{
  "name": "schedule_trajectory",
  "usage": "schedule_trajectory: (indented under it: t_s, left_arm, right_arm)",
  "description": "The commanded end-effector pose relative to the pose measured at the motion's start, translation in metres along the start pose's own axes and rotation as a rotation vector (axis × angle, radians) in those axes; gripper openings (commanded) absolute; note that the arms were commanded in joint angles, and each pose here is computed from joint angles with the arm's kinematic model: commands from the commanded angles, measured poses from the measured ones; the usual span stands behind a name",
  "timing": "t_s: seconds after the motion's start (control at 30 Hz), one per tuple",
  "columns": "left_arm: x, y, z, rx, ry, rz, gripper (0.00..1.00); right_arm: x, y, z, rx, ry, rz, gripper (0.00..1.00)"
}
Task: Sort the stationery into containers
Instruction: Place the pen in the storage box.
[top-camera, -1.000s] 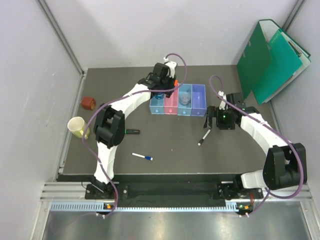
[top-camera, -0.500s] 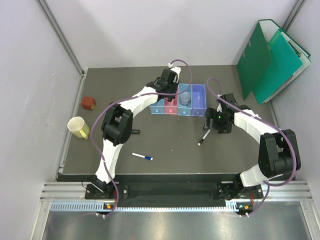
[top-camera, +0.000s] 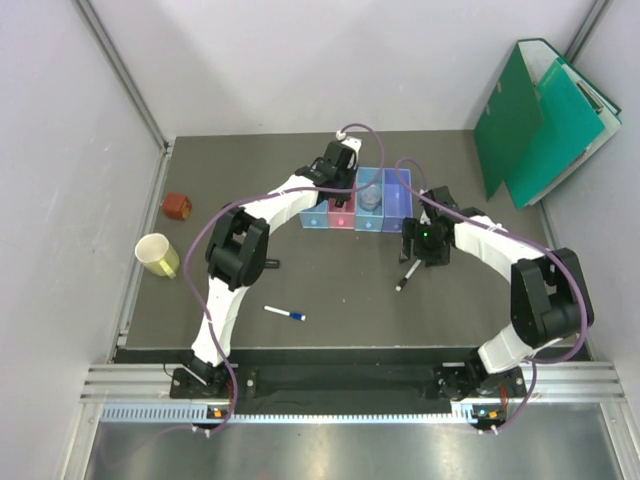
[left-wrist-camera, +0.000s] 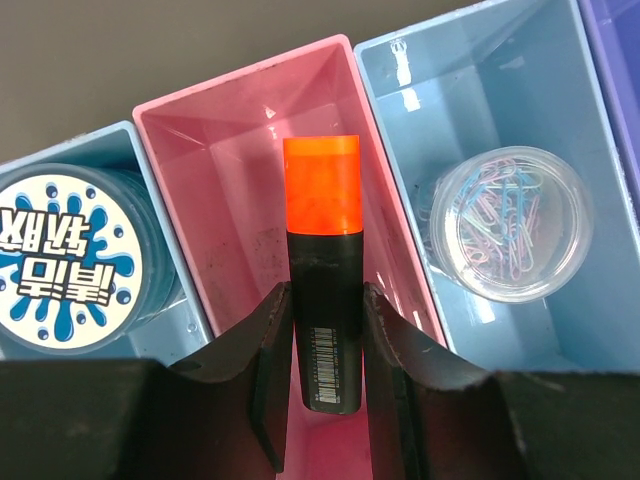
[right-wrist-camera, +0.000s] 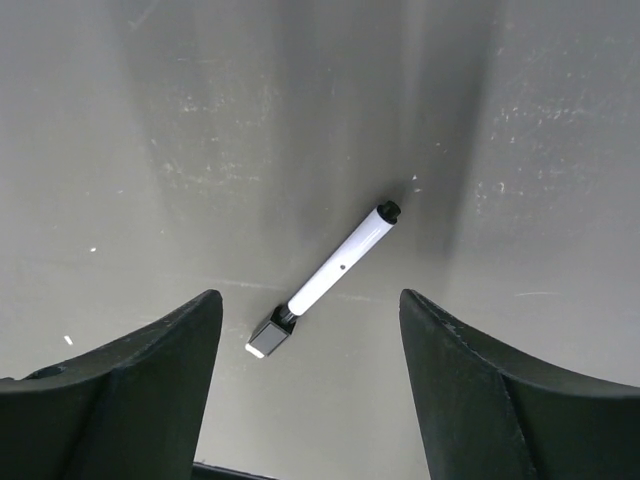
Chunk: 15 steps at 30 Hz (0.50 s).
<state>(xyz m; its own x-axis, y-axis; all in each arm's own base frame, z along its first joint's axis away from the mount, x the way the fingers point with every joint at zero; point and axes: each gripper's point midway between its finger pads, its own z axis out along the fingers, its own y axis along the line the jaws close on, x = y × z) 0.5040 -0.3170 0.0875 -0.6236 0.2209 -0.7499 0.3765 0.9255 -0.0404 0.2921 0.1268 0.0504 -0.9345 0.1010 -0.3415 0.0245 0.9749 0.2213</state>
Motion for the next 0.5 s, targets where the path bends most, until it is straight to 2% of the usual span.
schedule_trajectory:
  t_s: [0.0,0.2,0.23,0.3,0.37,0.4,0.47]
  left_arm:
    - [-0.007,-0.006,0.001,0.015,-0.030,-0.004,0.31]
    - [-0.023,-0.008,-0.007,0.038,-0.066,0.032,0.46]
    - [-0.026,-0.009,-0.008,0.041,-0.074,0.034,0.52]
    - [-0.032,-0.010,-0.012,0.049,-0.088,0.045,0.59]
    - [-0.036,-0.010,-0.015,0.056,-0.097,0.048,0.65]
    - [-0.038,-0.010,-0.017,0.055,-0.101,0.049,0.66]
    - [-0.044,-0.007,-0.020,0.051,-0.114,0.051,0.66]
  right_arm:
    - [-0.001,0.002,0.007,0.025,0.002,-0.003,0.71]
    - [0.006,-0.001,0.021,0.044,0.037,-0.006,0.70]
    - [0.007,-0.001,0.023,0.044,0.040,-0.008,0.70]
    - [0.008,-0.002,0.026,0.050,0.051,-0.010,0.68]
    - [0.009,-0.001,0.028,0.056,0.054,-0.014,0.62]
    - [0.008,-0.001,0.029,0.058,0.056,-0.016,0.54]
    - [0.008,0.001,0.030,0.060,0.056,-0.024,0.45]
